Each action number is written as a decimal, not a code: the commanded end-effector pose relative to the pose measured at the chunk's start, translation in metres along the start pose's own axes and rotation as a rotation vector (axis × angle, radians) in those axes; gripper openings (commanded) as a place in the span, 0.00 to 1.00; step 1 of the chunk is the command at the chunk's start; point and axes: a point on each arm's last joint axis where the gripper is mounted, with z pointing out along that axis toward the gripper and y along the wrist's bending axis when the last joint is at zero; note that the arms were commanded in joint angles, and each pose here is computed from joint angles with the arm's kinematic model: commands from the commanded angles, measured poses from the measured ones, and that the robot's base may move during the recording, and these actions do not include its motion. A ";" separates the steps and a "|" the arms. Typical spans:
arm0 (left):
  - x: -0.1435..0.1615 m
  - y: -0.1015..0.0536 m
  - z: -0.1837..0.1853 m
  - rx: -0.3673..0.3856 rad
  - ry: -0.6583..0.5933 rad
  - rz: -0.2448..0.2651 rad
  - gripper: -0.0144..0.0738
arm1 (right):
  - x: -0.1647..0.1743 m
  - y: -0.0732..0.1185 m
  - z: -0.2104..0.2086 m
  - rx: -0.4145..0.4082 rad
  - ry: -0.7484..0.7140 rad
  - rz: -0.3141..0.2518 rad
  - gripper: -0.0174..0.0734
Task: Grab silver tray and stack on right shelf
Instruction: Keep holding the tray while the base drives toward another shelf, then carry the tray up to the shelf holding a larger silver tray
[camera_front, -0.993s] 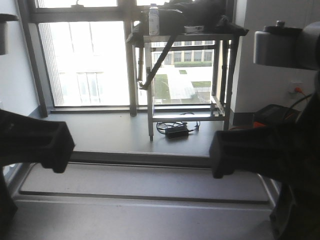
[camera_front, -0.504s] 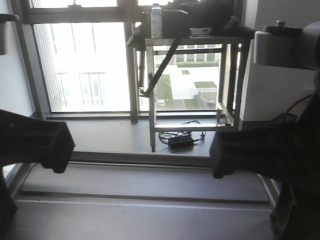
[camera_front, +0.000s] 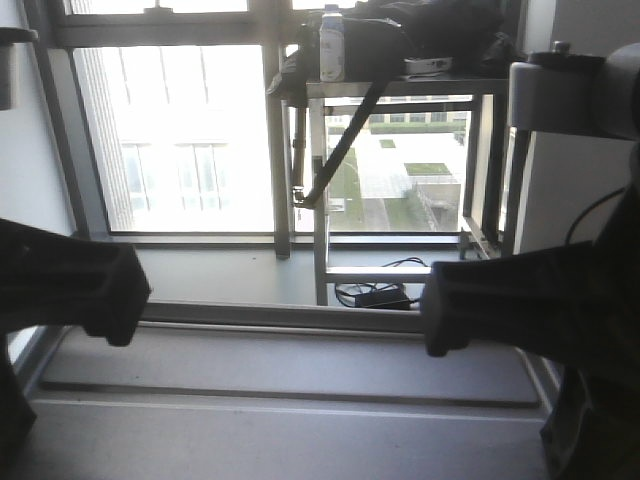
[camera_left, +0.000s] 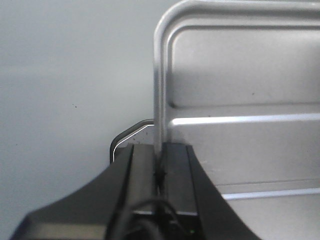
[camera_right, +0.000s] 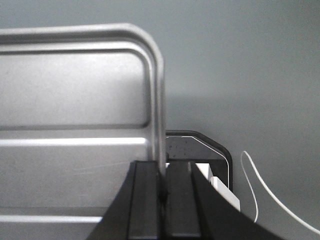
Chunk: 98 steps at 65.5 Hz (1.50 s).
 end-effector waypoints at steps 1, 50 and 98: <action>-0.002 0.005 -0.010 -0.042 -0.018 0.018 0.06 | -0.007 -0.002 -0.007 0.021 -0.043 -0.021 0.25; -0.002 0.006 -0.010 -0.052 -0.014 0.017 0.06 | -0.007 -0.002 -0.007 0.022 -0.042 -0.021 0.25; -0.002 0.006 -0.010 -0.052 -0.014 0.017 0.06 | -0.005 -0.010 -0.007 0.115 -0.027 -0.019 0.25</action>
